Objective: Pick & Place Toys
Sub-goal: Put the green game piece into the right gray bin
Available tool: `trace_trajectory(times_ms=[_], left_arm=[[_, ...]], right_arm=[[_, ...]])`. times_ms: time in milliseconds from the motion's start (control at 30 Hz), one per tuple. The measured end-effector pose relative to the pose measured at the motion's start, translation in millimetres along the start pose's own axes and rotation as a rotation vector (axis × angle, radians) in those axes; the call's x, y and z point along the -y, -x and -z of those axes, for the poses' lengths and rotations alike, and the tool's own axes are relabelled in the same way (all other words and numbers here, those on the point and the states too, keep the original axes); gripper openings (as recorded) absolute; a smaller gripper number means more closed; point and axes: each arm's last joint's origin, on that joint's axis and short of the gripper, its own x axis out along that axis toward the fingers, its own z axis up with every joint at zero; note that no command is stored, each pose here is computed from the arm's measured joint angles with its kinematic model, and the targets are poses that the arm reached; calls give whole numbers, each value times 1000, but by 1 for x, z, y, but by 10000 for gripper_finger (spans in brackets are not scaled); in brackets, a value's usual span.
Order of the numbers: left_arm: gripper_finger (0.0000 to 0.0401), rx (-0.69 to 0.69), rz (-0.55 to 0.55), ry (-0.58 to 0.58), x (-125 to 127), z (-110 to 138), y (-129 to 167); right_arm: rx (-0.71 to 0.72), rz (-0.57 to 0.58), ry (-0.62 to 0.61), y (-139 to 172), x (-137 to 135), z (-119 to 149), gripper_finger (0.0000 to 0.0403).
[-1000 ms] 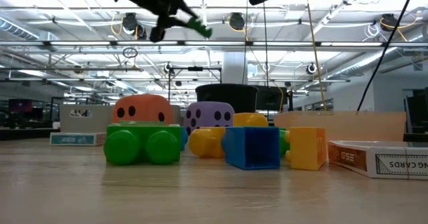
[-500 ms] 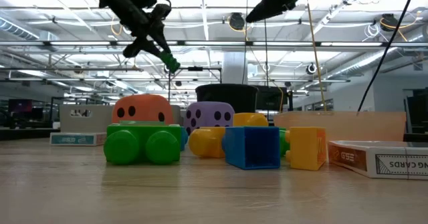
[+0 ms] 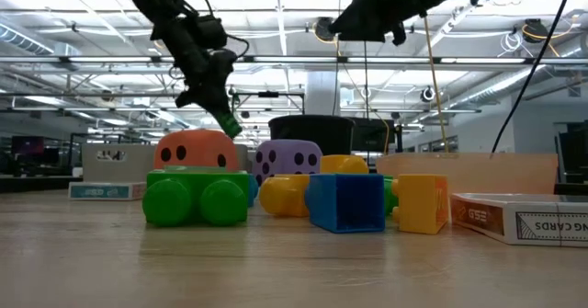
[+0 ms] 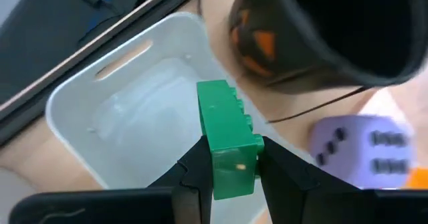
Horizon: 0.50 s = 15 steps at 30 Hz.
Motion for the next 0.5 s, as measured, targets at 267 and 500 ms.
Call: trace_trajectory(times_ms=[267, 500], left_arm=[[97, -101, -103, -182, 5, -31, -12], [97, -133, -117, -268, 14, -54, -27]], right_arm=[[-96, 84, -46, -7, 17, -27, 160], [-288, 162, -4, -2, 34, -45, 137]])
